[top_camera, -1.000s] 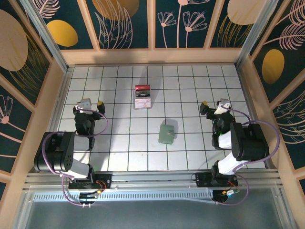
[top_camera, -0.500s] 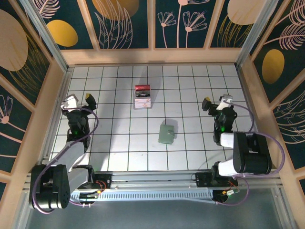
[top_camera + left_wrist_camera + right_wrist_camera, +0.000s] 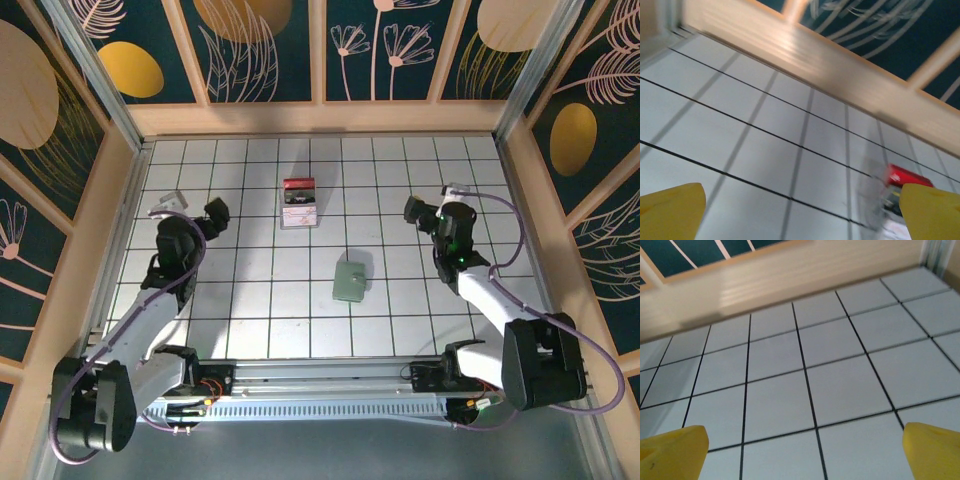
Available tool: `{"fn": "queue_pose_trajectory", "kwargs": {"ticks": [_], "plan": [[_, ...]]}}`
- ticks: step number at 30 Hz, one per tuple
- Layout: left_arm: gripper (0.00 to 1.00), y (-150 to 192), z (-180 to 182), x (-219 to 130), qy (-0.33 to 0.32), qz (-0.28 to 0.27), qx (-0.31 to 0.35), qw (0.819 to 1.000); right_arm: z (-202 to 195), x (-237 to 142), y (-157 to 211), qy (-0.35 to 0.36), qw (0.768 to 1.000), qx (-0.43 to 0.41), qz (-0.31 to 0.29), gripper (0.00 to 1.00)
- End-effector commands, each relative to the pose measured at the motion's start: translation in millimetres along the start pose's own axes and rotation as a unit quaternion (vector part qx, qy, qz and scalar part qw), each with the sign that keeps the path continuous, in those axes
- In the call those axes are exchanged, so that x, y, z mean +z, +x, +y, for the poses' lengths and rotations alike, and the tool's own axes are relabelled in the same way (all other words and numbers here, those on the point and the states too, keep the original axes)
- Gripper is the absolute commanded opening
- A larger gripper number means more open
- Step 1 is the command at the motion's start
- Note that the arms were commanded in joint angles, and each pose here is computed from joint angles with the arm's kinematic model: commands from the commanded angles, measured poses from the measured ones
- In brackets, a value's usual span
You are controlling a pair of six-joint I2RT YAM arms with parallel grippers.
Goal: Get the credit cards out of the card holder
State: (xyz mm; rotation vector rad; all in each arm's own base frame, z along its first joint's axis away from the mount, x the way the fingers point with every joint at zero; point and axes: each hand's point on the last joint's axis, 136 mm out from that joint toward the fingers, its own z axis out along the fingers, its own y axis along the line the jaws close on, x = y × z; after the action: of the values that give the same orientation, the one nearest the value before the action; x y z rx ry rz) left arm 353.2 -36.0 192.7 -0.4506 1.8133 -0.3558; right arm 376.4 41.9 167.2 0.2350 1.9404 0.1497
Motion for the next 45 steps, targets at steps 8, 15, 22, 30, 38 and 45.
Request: {"fn": "queue_pose_trajectory", "kwargs": {"ticks": [8,15,22,30,38,45], "plan": [[0.99,56.8,-71.5,-30.0,0.063,0.063,-0.011,0.996,19.8,-27.7,54.1,-0.007,0.986,0.084,0.143,0.99],[0.99,95.6,-122.2,-42.8,0.095,0.095,0.002,0.991,48.4,-57.1,83.7,-0.052,0.966,0.127,0.218,0.96],[0.99,106.5,-121.3,-36.9,0.091,0.102,-0.034,0.99,73.4,-82.5,115.0,-0.083,0.945,0.15,0.28,0.85],[0.99,98.3,-110.7,-36.4,0.067,0.08,-0.065,0.992,107.6,-98.0,149.5,-0.113,0.925,0.136,0.336,0.75],[0.99,106.4,-102.6,-30.7,0.038,0.087,-0.095,0.991,121.3,-106.3,179.2,-0.121,0.915,0.117,0.367,0.71],[0.99,116.2,-108.8,-26.0,0.042,0.107,-0.082,0.99,133.2,-101.5,193.2,-0.12,0.911,0.091,0.384,0.66]]}}
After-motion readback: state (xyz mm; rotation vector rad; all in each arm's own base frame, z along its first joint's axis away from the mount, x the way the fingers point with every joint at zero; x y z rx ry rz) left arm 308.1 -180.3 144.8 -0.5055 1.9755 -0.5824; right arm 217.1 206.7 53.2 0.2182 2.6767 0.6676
